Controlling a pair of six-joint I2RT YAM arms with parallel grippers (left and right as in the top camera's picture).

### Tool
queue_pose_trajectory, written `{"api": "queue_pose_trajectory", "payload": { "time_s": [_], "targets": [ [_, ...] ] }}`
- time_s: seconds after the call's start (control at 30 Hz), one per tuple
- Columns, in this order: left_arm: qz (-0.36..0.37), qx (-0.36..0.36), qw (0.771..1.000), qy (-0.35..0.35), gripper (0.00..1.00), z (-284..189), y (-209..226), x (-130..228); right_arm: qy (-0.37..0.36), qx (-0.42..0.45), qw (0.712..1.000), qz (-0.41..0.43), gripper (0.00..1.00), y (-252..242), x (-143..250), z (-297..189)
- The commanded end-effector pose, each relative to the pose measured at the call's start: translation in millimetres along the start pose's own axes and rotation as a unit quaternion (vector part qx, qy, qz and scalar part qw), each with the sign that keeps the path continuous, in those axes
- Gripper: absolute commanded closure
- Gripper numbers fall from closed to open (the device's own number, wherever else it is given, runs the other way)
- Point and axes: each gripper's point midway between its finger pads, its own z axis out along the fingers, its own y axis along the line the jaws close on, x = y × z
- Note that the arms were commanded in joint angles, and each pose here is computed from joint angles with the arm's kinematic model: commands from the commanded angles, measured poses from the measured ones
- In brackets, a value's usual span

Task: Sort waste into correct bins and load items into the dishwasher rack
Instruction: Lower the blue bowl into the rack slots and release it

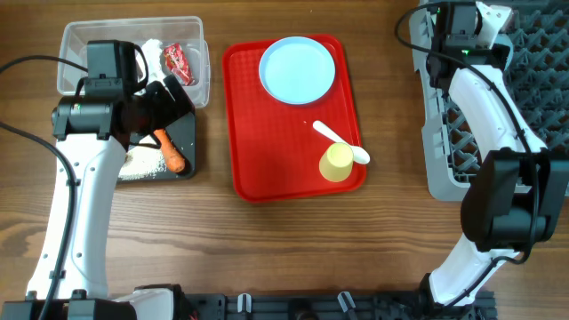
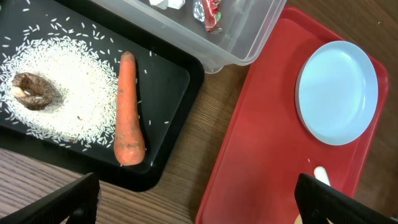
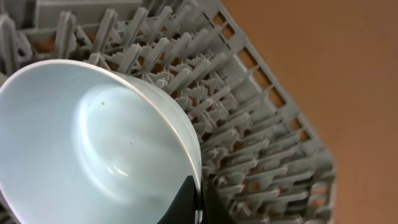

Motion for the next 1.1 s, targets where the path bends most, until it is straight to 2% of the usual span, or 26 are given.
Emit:
{"api": "queue_pose_trajectory", "payload": {
  "time_s": [0.0, 0.13, 0.27, 0.47, 0.73, 1.03, 1.07],
  "targets": [
    [-0.002, -0.004, 1.0, -0.008, 0.0, -1.1, -0.9, -4.1, -0.003, 0.046, 0.994, -0.098, 0.96, -15.8, -3.4, -2.5],
    [-0.002, -0.004, 1.0, -0.008, 0.0, -1.1, -1.0, -4.1, 0.007, 0.085, 0.983, -0.161, 0.96, -29.7, -1.9, -4.3],
    [-0.002, -0.004, 1.0, -0.008, 0.0, -1.1, -0.9, -4.1, 0.014, 0.087, 0.978, -0.189, 0.96, -30.8, 0.9, -4.4],
    [-0.002, -0.004, 1.0, -0.008, 0.0, -1.1, -0.9, -4.1, 0.033, -0.008, 0.973, -0.229, 0.96, -0.4, 22.7, -2.1],
    [-0.002, -0.004, 1.0, -0.008, 0.0, -1.1, -0.9, -4.1, 0.04, -0.017, 0.965, -0.259, 0.96, 10.2, 37.9, -7.7],
    [-0.002, -0.004, 1.0, -0.008, 0.0, -1.1, -0.9, -4.1, 0.012, -0.033, 0.954, -0.299, 0.95, 37.1, 36.9, -42.7],
    [-0.002, -0.004, 1.0, -0.008, 0.0, -1.1, -0.9, -4.1, 0.007, -0.036, 0.952, -0.304, 0.89, 41.5, 37.1, -48.2]
  ]
}}
